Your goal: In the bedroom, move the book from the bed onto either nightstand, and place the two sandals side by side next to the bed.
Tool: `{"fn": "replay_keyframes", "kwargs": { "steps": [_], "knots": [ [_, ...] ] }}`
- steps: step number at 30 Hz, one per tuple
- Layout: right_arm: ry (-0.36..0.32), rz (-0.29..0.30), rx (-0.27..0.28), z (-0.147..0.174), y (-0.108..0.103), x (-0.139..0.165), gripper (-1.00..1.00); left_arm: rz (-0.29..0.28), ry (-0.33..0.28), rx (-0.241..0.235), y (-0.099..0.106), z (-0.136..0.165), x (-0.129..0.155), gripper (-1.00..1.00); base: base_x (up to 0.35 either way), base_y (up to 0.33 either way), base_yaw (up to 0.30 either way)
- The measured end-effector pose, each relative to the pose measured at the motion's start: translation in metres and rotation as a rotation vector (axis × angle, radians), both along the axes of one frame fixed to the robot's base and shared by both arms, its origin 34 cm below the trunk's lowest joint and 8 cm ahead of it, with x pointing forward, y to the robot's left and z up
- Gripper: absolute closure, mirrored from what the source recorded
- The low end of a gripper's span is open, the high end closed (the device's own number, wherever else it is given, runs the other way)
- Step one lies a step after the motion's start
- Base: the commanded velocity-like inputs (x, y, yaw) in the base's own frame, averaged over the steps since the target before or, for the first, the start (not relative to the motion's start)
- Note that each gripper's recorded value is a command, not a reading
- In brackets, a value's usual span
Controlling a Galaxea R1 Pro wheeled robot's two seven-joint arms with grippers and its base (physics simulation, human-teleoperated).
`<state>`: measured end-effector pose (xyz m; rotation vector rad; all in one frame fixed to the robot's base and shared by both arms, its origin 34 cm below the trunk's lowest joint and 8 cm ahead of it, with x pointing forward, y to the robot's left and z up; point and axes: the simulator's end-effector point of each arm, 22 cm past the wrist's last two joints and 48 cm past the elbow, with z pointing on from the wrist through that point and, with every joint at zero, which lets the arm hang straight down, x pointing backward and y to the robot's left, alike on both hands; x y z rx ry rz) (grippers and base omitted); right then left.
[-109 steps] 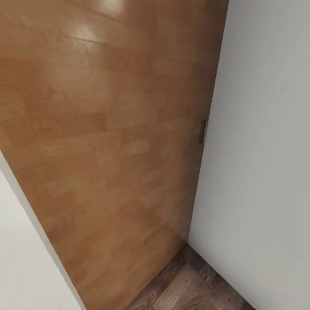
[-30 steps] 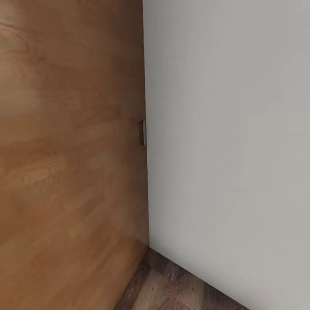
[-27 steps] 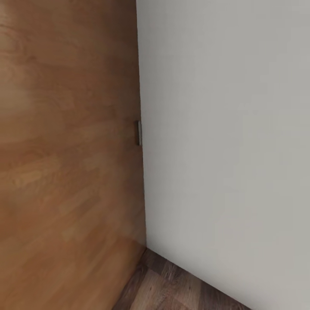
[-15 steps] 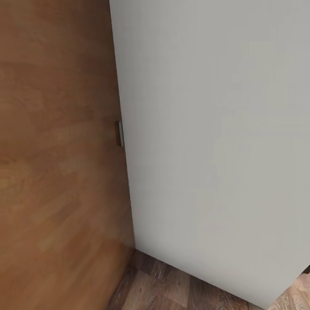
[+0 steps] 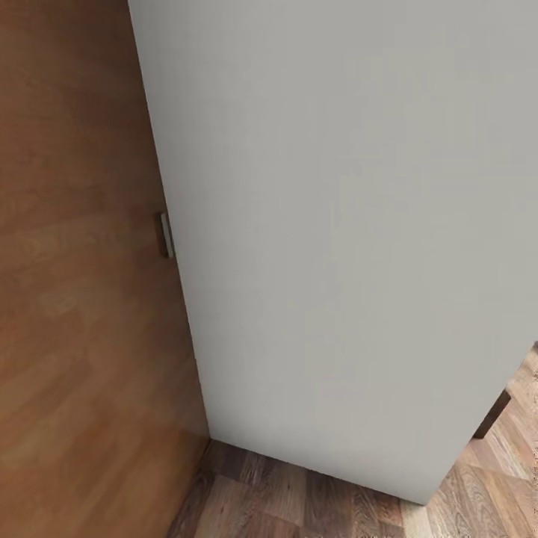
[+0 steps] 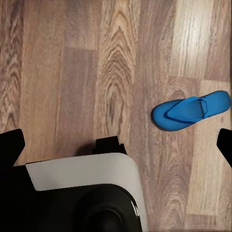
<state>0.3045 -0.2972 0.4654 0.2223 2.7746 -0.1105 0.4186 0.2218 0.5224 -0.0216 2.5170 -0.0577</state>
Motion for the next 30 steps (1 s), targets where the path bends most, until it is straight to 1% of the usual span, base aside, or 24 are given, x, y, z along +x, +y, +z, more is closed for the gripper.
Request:
{"fn": "replay_keyframes", "kwargs": {
  "steps": [30],
  "knots": [
    [0.0, 0.0, 0.0, 0.0, 0.0, 0.0, -1.0, 0.0, 0.0, 0.0, 0.0001, 0.0, -0.0001, -1.0, 0.0, 0.0, -0.283]
  ]
}}
